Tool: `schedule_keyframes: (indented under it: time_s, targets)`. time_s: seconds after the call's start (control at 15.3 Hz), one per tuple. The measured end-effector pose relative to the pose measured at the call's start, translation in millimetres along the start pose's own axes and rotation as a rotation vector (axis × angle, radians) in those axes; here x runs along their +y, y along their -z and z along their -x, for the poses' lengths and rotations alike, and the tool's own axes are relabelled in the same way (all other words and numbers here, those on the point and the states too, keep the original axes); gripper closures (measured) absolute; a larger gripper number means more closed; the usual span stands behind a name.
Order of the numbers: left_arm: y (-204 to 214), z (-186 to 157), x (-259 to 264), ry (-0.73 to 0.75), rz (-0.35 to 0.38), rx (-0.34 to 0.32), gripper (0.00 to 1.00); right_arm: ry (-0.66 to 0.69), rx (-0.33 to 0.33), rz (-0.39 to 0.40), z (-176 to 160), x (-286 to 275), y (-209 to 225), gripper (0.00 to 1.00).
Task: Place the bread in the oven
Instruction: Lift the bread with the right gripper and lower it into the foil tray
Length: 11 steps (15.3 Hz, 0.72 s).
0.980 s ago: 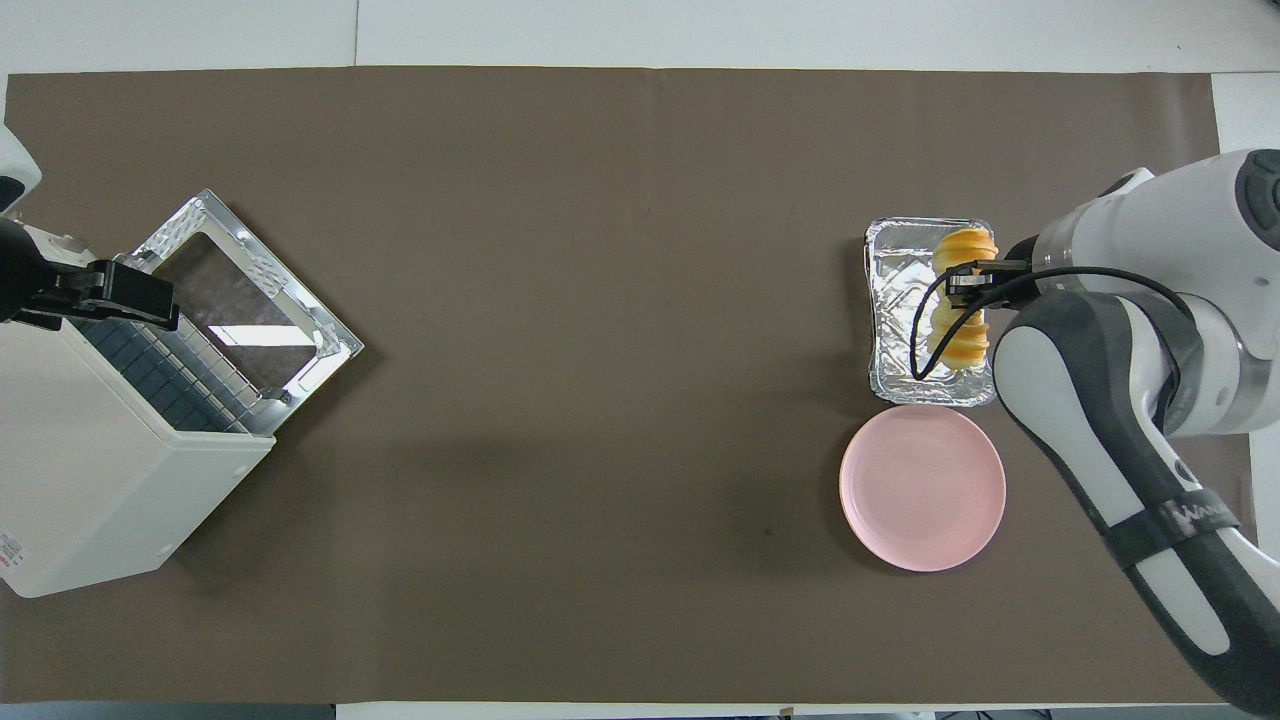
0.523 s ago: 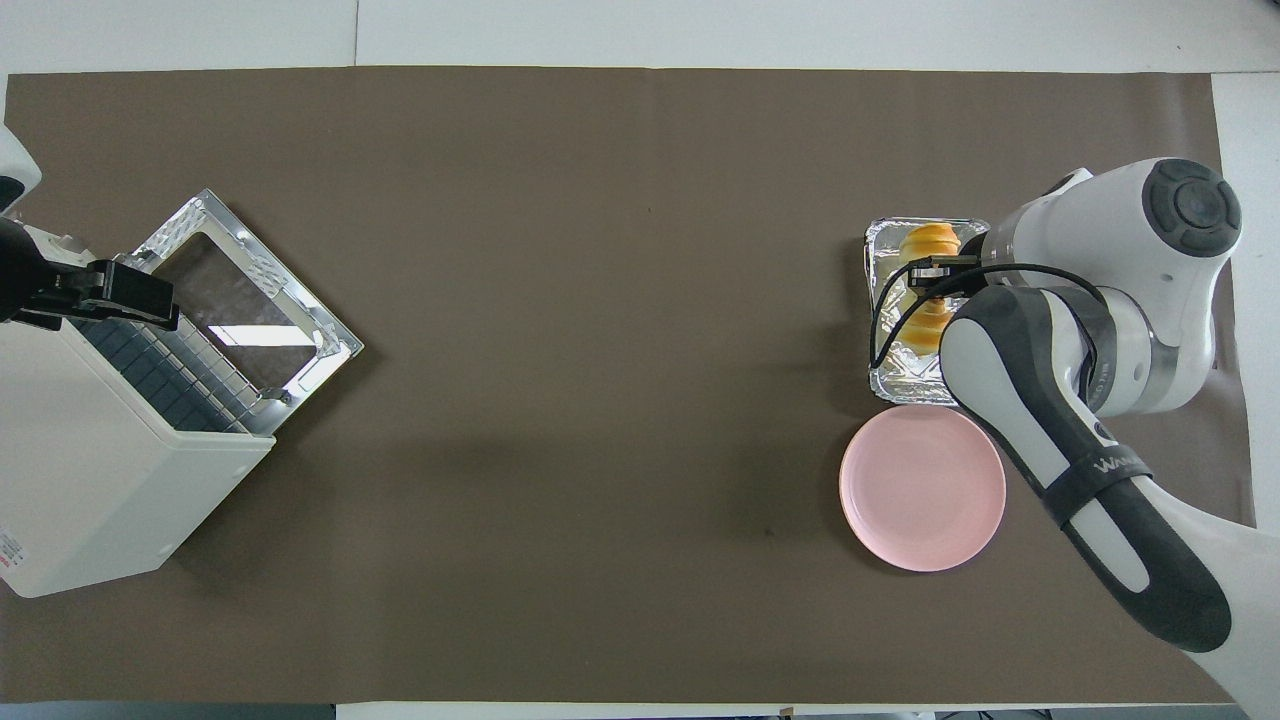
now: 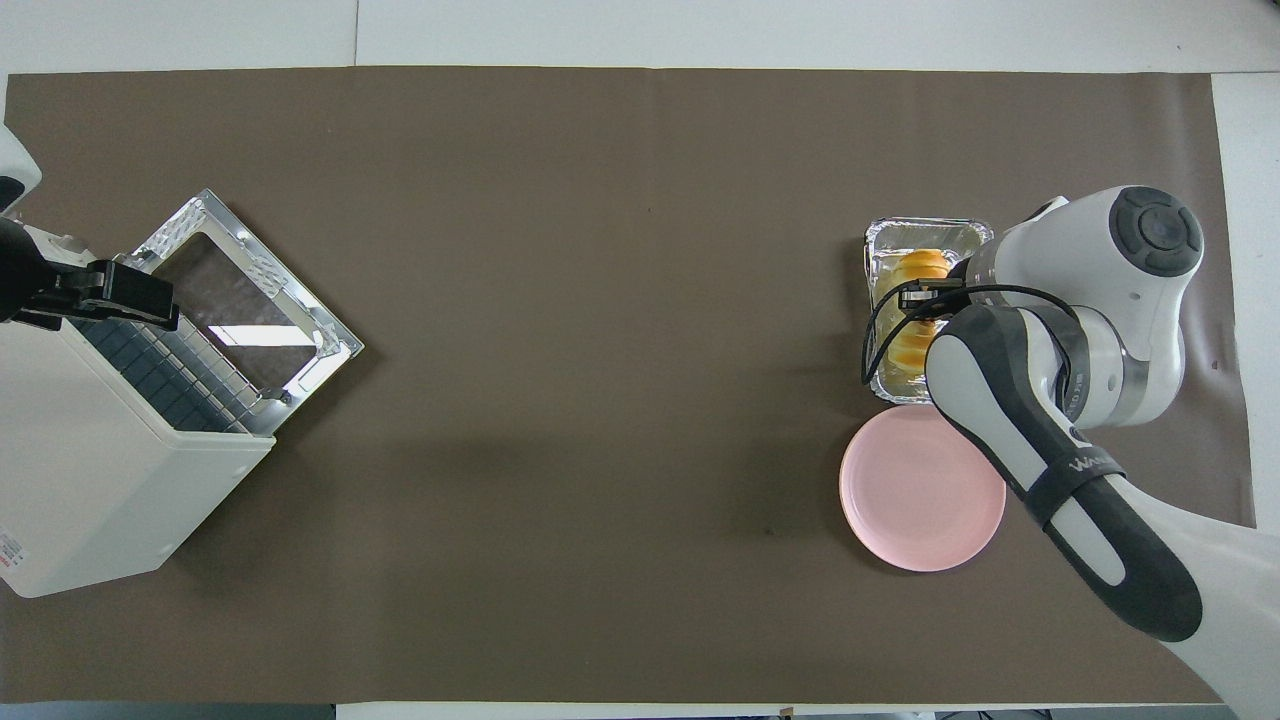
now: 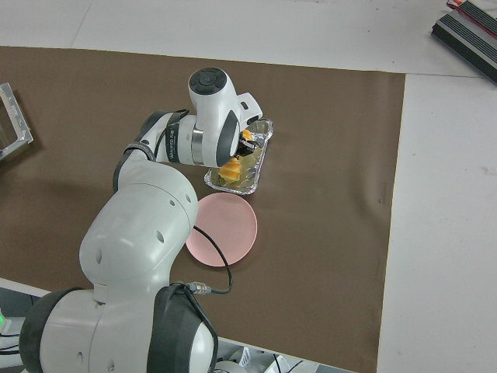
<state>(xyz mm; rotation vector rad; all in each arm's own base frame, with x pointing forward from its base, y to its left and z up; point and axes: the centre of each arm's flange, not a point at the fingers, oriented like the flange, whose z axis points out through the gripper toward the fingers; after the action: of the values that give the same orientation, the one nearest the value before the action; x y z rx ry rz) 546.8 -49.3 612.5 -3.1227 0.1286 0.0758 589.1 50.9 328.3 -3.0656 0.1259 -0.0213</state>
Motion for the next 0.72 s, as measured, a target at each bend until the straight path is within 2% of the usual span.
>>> schedule_keyframes:
  time_s: [0.13,0.39,0.59,0.65,0.72]
  targets:
    - [0,0,0,0.000,0.000,0.000,0.00,0.000,0.006,-0.001,0,0,0,0.76]
    - [0,0,0,0.000,0.000,0.000,0.00,0.001,0.032,-0.005,-6,-2,11,0.36]
    - [0,0,0,0.000,0.000,0.000,0.00,-0.007,0.018,-0.005,-15,2,35,0.06]
    - [0,0,0,0.000,0.000,0.000,0.00,-0.014,0.014,-0.004,-18,9,42,0.00]
    - [0,0,0,0.000,0.000,0.000,0.00,-0.012,0.011,-0.004,-20,20,47,0.00]
